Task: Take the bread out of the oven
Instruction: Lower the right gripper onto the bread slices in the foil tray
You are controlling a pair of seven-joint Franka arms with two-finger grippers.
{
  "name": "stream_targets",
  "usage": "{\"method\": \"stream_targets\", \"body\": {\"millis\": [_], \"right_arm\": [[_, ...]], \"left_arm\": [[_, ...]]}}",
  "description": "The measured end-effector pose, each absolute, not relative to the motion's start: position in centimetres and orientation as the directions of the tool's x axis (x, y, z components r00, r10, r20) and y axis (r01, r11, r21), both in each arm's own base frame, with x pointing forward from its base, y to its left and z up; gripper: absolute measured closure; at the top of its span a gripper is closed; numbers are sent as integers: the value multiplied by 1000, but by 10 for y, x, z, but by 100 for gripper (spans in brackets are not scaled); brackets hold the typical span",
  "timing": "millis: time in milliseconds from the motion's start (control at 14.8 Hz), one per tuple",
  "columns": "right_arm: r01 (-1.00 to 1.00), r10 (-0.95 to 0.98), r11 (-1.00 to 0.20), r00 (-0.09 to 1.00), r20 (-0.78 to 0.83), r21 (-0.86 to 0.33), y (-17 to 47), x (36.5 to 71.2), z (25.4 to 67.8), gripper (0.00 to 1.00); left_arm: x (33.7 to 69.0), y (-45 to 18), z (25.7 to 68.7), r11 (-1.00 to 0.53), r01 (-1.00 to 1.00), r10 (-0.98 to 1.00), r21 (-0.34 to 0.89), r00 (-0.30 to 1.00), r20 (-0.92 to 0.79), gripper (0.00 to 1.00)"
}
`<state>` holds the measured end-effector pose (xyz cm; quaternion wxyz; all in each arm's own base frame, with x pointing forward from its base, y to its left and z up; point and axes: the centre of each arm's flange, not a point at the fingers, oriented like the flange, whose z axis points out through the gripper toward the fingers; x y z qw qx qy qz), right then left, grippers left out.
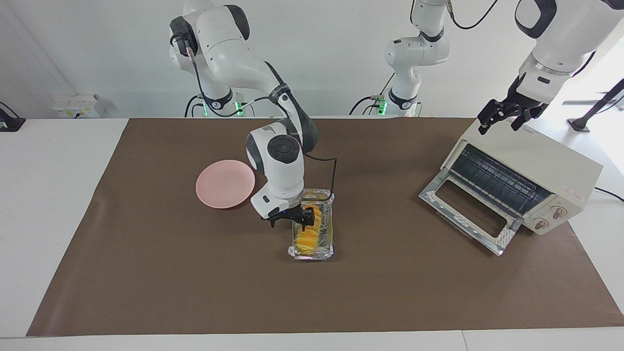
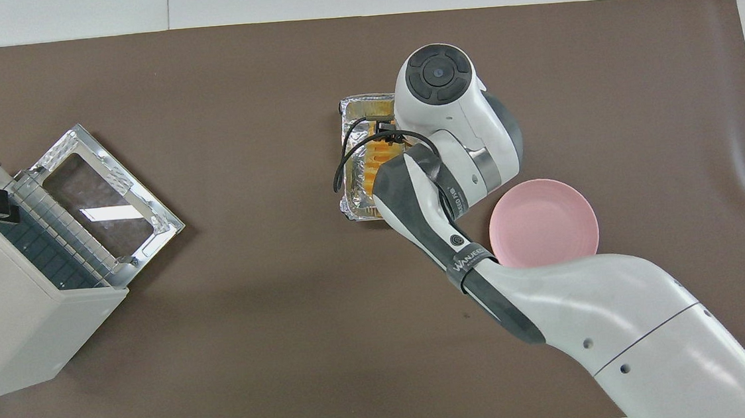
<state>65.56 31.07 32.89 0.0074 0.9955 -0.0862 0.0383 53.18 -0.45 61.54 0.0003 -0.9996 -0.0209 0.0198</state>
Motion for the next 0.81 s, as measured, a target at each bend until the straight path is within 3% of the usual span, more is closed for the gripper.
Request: {"method": "stream_targets", "body": {"millis": [270, 405, 541, 811], "right_arm": [[-170, -168, -985, 983, 74, 19, 309, 656, 320, 2], [-169, -167, -985, 983, 76, 19, 309, 655, 320, 20], [-168, -166, -986, 983, 80, 16, 310, 656, 320, 26], [-162, -162, -987, 980, 112, -10, 314, 657, 320, 70]], "left_arm": [[527, -25, 613, -1000, 1, 2, -3, 997, -75, 0], [526, -31, 612, -1000, -10, -10, -3, 997, -81, 0], [526, -32, 614, -1000, -27, -27, -2, 997, -77, 0], [526, -33, 619, -998, -64, -64, 3, 996, -67, 0]]}}
